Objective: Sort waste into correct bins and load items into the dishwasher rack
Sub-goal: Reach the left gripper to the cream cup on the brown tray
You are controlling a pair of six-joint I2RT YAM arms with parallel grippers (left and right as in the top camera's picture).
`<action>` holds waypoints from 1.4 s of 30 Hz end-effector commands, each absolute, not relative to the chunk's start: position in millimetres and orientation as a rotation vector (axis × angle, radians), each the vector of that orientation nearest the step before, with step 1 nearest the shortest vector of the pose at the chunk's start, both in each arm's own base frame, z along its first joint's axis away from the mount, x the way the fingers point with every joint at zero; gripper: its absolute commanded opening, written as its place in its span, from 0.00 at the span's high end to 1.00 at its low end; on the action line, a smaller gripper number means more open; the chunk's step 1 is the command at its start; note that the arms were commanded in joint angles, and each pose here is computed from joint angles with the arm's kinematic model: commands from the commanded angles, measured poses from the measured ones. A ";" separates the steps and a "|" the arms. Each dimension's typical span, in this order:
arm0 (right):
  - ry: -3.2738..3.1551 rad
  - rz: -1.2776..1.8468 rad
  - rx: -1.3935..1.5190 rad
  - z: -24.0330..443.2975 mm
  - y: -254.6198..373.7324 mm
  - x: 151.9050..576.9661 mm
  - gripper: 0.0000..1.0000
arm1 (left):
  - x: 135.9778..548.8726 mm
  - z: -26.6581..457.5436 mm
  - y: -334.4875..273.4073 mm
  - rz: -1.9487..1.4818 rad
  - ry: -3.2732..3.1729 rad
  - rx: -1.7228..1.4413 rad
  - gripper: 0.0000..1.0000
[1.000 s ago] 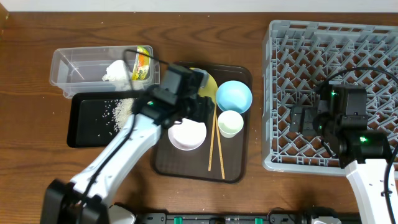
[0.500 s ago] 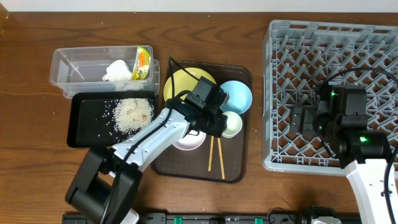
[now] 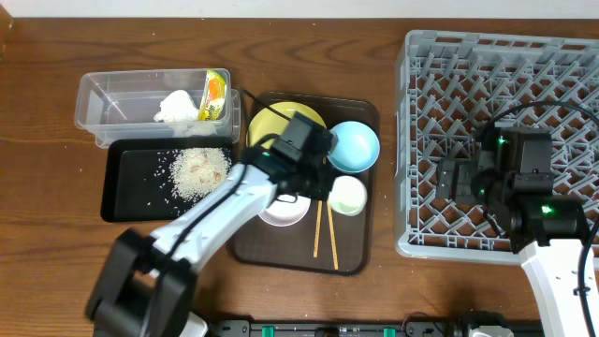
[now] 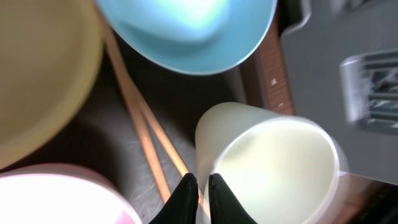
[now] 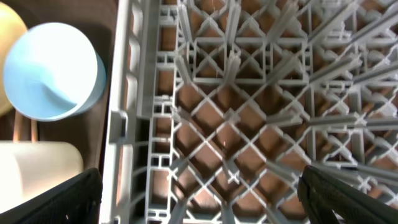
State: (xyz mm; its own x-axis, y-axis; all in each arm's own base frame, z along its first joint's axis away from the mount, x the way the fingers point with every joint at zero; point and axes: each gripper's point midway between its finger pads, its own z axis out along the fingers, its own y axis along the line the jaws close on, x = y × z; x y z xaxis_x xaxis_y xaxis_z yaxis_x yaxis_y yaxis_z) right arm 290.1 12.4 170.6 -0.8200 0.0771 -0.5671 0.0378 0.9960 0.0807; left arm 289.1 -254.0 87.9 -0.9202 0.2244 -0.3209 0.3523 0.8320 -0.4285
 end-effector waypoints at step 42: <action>2.535 0.180 0.133 167.4 23.9 303.7 0.01 | 272.9 52.5 -284.3 -0.793 2.843 0.485 0.94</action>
State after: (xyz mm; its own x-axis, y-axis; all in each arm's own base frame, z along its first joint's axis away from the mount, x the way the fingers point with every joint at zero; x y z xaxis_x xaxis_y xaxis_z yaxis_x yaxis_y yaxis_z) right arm 301.7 20.3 161.2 -0.8278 0.1292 -0.5460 0.0582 0.9877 0.1455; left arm 266.6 -286.1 48.3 -0.9382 0.2762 -0.2083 0.3442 0.8058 -0.4819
